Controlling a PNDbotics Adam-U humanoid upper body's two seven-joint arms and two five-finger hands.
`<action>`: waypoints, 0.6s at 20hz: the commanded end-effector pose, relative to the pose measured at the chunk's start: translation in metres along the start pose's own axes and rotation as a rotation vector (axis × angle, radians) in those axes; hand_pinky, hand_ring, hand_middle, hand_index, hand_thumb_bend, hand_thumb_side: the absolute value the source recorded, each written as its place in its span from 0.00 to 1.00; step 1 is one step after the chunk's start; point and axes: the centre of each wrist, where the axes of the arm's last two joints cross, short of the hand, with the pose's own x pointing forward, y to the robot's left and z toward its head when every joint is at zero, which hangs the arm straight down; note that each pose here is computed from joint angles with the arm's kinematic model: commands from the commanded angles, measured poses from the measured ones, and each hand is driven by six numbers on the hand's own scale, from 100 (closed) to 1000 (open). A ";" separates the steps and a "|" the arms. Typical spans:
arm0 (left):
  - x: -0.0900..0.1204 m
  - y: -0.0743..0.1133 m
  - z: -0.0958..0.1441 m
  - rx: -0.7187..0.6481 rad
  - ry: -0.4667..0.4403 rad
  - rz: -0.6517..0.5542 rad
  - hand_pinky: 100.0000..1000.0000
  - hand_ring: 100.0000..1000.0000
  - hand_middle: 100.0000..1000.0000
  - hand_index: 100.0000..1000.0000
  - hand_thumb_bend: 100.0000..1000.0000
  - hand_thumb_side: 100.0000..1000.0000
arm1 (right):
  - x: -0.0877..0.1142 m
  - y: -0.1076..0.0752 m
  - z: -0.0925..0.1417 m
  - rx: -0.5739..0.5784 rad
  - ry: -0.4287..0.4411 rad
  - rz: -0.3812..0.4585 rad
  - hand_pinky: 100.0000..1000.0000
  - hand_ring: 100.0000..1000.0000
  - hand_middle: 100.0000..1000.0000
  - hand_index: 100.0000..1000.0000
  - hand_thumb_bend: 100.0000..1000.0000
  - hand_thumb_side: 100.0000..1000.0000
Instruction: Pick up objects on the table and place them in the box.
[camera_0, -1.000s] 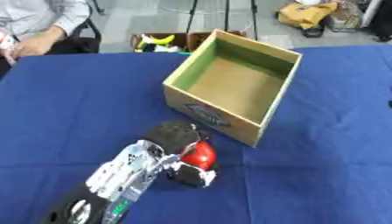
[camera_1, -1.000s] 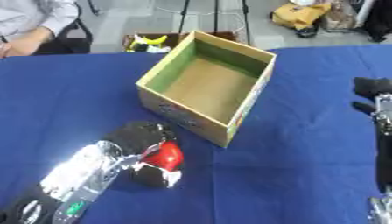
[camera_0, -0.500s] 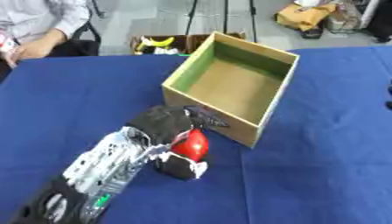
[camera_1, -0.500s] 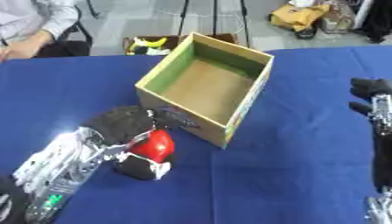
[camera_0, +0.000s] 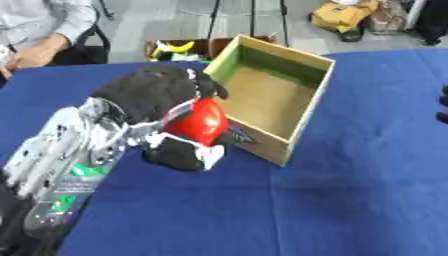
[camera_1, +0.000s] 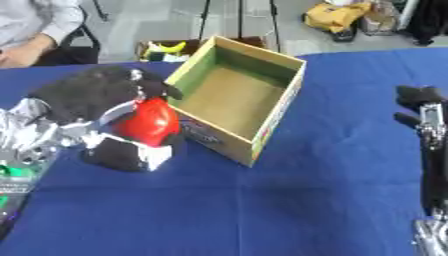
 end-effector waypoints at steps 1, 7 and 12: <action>-0.014 0.027 0.009 0.063 0.043 -0.002 0.00 0.40 0.61 0.87 0.00 0.50 | 0.006 -0.004 -0.004 -0.001 -0.030 0.005 0.76 0.81 0.73 0.74 0.00 1.00; -0.038 0.045 -0.002 0.086 0.118 0.036 0.00 0.38 0.60 0.87 0.00 0.50 | 0.008 -0.003 -0.006 0.009 -0.044 0.003 0.76 0.81 0.73 0.74 0.00 1.00; -0.049 0.053 -0.021 0.150 0.147 0.080 0.00 0.36 0.56 0.87 0.00 0.51 | 0.010 -0.002 -0.008 0.020 -0.057 0.001 0.76 0.81 0.73 0.74 0.00 1.00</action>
